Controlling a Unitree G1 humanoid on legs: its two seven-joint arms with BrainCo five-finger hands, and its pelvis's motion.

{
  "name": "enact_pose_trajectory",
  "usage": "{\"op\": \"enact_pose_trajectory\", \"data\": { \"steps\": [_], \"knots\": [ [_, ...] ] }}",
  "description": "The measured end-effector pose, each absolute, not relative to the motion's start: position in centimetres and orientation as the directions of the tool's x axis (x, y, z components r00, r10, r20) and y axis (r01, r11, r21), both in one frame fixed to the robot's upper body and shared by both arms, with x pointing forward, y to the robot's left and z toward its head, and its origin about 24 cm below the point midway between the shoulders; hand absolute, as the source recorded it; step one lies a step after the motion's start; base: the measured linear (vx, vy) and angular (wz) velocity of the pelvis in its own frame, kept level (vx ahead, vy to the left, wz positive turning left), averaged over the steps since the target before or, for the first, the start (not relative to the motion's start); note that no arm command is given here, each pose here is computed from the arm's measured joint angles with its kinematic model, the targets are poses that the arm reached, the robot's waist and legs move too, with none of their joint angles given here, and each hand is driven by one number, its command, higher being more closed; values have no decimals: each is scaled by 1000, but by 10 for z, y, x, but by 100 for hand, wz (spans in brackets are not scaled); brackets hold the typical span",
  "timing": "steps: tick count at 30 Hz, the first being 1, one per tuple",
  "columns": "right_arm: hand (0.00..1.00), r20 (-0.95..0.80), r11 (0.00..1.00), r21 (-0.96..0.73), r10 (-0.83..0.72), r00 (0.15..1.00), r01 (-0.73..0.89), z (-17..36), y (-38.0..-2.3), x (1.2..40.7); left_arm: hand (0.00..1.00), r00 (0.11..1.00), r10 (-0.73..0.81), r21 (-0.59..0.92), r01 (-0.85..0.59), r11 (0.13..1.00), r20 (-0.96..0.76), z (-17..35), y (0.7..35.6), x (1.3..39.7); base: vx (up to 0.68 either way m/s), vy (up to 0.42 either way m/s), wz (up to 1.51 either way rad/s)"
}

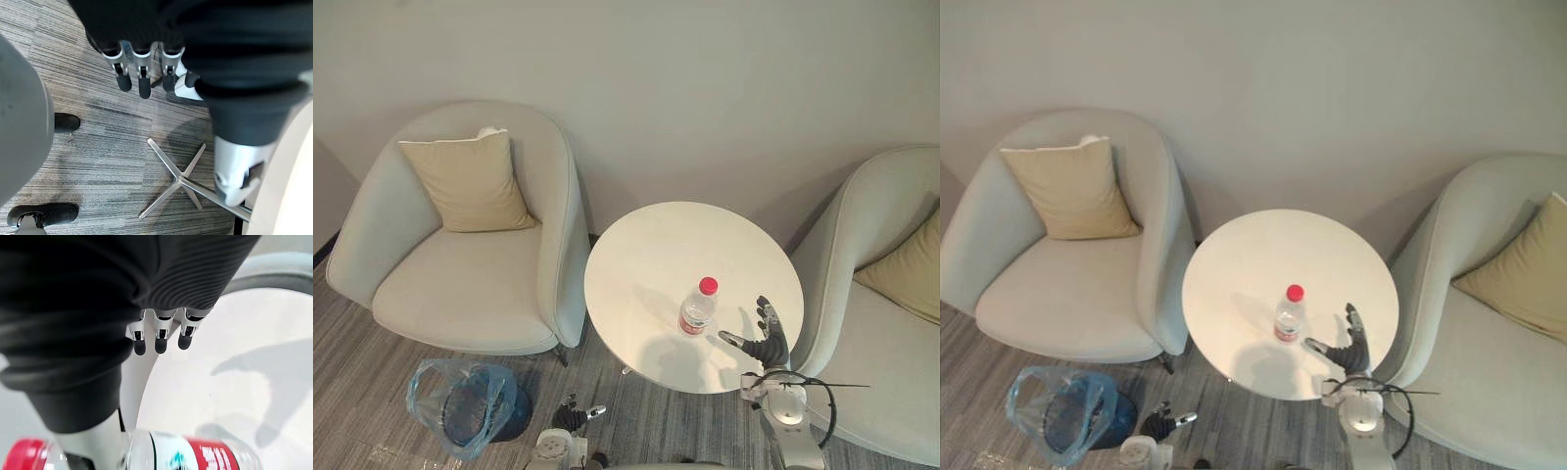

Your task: Gather rubbish on tea table into small bin, then transfer packed bag to large trash can.

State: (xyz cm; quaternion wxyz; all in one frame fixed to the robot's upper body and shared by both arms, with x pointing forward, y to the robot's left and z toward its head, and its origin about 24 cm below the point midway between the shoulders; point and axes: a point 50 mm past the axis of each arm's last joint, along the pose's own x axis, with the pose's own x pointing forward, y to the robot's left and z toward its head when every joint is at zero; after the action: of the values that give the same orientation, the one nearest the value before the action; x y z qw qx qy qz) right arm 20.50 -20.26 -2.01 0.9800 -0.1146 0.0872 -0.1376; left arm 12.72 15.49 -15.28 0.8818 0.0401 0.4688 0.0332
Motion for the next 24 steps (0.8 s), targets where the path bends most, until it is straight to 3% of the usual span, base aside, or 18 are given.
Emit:
{"op": "enact_pose_trajectory", "data": {
  "steps": [10,20,21,24],
  "knots": [
    [0,-86,948,-223,-250,964,226,-8,-187,233,0,594,148,148,-50,988,-791,-146,165,143,-68,-4,15],
    [0,82,924,-175,-329,941,339,31,-180,264,0,637,171,137,-102,985,-752,-138,164,159,-1,-3,6],
    [100,101,919,-166,-345,933,357,36,-180,266,0,642,178,140,-111,984,-746,-137,164,161,-32,-4,-2],
    [100,122,910,-144,-373,920,388,41,-178,270,0,661,185,132,-130,983,-727,-134,164,166,-47,1,-4]
  ]
}}
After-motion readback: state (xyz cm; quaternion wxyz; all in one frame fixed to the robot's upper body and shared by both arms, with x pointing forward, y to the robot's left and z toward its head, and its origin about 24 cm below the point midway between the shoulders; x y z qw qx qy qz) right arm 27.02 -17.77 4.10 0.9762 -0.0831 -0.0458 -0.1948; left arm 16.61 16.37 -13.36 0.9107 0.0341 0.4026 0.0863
